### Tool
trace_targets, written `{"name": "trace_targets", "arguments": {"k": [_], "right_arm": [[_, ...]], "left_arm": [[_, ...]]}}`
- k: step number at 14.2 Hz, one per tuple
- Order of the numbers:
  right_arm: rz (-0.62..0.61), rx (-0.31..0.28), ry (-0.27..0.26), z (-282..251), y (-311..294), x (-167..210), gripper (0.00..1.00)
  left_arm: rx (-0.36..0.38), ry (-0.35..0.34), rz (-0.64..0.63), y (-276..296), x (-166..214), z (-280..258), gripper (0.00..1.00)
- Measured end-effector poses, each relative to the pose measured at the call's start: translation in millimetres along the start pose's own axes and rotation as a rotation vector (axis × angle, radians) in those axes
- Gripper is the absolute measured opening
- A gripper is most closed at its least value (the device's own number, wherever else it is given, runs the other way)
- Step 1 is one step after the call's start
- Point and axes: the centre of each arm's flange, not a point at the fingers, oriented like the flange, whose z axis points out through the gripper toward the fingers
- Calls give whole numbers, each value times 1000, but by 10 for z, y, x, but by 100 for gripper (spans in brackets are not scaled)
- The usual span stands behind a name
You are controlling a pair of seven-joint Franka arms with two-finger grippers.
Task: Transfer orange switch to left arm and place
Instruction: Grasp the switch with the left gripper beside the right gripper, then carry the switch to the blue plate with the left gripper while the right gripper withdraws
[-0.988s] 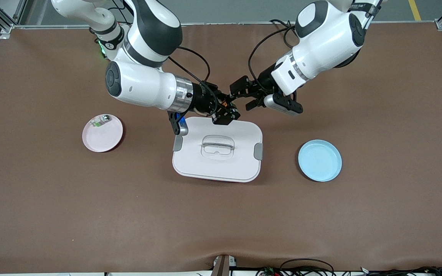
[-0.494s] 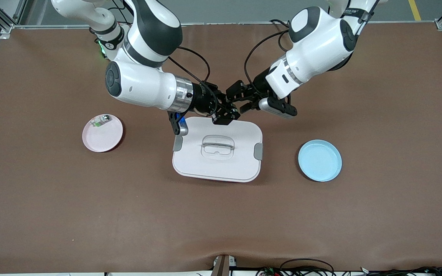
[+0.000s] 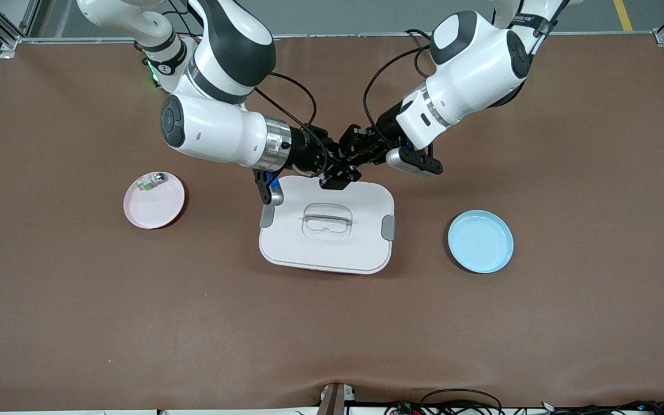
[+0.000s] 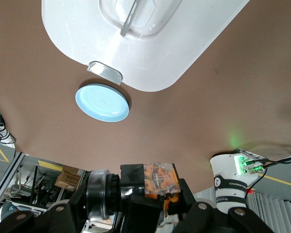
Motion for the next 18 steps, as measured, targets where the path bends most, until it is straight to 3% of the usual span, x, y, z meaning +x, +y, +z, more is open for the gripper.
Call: {"name": "trace_targets", "arguments": {"k": [5, 7, 9, 11, 14, 18], "right_arm": [[0, 1, 0, 4, -1, -1, 73], [0, 8, 0, 20, -8, -5, 77], [-3, 9, -2, -6, -17, -22, 82], [-5, 10, -2, -23, -24, -30, 99], [-9, 6, 8, -101, -41, 11, 100], [-131, -133, 61, -510, 51, 232, 100]], "left_arm": [[5, 2, 8, 1, 1, -1, 42], [40, 9, 46, -9, 9, 1, 42], [128, 9, 113, -156, 80, 11, 42], [211, 18, 160, -350, 250, -59, 42], [345, 24, 246, -650, 483, -175, 42], [489, -72, 445, -1147, 716, -137, 42]]}}
